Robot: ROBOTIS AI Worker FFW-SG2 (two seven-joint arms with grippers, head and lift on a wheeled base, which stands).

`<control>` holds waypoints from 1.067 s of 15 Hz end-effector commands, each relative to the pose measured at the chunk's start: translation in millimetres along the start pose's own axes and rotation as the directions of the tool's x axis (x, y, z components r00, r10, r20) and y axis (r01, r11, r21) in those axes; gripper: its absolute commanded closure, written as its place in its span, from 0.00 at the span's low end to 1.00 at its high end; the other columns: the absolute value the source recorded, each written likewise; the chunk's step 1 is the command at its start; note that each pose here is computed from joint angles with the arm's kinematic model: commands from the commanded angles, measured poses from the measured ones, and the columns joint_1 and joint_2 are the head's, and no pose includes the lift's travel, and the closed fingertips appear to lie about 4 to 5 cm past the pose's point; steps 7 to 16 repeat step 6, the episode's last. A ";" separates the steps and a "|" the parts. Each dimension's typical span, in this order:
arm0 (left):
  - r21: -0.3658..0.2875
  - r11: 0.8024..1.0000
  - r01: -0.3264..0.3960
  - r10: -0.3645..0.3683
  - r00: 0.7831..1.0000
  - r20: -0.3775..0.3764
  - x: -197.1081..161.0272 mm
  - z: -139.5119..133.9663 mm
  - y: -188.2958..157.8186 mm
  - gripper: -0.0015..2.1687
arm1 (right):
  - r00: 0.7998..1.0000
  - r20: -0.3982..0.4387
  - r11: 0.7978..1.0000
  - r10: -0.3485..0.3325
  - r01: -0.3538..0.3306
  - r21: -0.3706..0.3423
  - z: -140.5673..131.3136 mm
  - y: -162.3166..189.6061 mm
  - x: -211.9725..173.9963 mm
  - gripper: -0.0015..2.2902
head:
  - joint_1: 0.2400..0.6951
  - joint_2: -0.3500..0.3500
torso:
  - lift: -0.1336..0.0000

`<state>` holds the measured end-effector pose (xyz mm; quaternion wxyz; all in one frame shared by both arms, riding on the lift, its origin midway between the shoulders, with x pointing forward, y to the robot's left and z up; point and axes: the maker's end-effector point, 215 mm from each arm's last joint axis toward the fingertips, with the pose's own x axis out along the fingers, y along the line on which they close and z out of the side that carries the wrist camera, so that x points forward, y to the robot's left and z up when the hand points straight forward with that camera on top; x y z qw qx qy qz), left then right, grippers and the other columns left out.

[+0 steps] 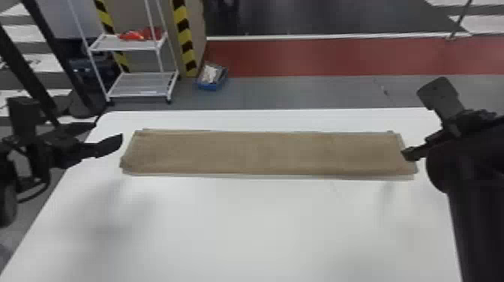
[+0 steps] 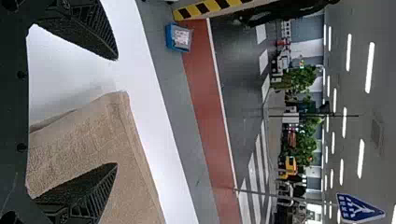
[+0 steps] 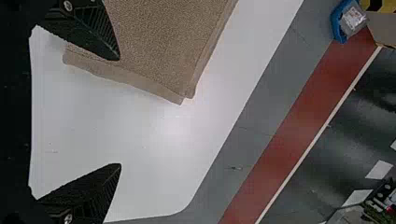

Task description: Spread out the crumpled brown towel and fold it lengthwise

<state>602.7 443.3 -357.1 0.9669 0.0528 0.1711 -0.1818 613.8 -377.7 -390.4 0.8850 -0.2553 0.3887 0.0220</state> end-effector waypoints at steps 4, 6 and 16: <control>-0.013 1.000 -0.009 0.009 1.000 0.000 0.0 -0.3 2.0 0.04 | 1.000 -0.001 0.999 0.001 -0.001 0.035 1.6 -1.0 -0.5 0.03 | 1.00 0.59 | 0.04; -0.013 1.000 -0.002 0.002 1.000 0.000 0.0 -0.3 0.7 0.03 | 1.000 -0.012 0.998 0.005 -0.004 0.062 -1.9 0.2 -0.4 0.03 | 1.00 0.59 | 0.04; -0.013 1.000 -0.002 0.002 1.000 0.000 0.0 -0.3 0.7 0.03 | 1.000 -0.012 0.998 0.005 -0.004 0.062 -1.9 0.2 -0.4 0.03 | 1.00 0.59 | 0.04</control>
